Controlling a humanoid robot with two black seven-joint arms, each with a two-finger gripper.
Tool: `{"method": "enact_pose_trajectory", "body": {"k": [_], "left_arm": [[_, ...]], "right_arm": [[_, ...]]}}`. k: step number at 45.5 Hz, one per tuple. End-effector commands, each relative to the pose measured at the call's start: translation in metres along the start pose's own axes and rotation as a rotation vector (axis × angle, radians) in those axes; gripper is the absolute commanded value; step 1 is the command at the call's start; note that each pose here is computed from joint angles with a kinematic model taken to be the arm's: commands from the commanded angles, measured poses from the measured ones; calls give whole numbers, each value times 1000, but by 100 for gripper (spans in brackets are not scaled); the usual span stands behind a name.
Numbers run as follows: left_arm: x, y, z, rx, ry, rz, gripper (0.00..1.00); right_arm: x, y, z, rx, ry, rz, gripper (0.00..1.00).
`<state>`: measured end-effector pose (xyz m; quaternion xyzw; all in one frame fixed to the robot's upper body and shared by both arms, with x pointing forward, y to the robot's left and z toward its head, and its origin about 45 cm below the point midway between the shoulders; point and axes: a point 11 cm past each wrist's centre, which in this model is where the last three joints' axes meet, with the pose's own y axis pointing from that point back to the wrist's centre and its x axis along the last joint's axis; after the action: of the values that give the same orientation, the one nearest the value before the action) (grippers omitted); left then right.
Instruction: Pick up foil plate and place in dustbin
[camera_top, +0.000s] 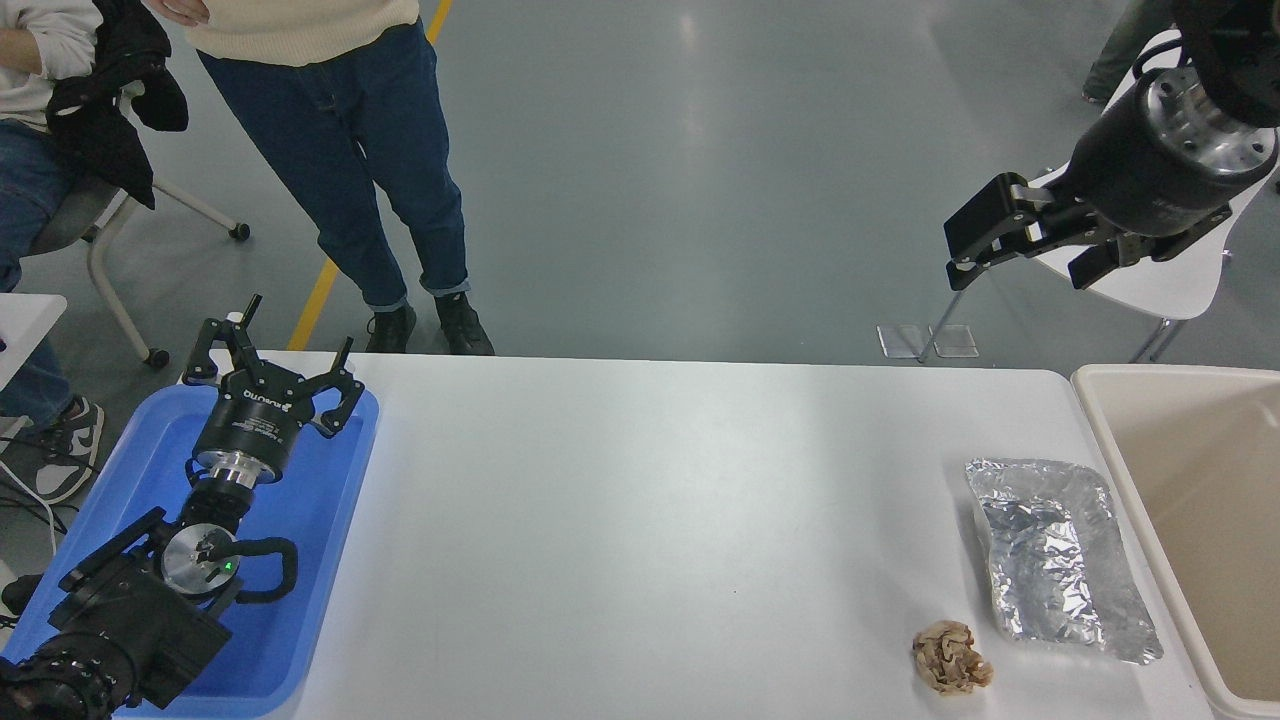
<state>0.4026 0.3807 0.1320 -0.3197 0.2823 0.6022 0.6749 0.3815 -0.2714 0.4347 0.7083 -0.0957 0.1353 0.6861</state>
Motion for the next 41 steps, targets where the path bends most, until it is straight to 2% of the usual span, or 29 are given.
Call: {"method": "enact_pose_trajectory", "body": {"k": [1,41], "left_arm": [[0,0,0,0,0,1,100],[0,0,0,-1,0,1,100]], "right_arm": [[-2,-3,3,-2,-6,-8,100],[-19,-24,37,0,-126,-67,100]]}}
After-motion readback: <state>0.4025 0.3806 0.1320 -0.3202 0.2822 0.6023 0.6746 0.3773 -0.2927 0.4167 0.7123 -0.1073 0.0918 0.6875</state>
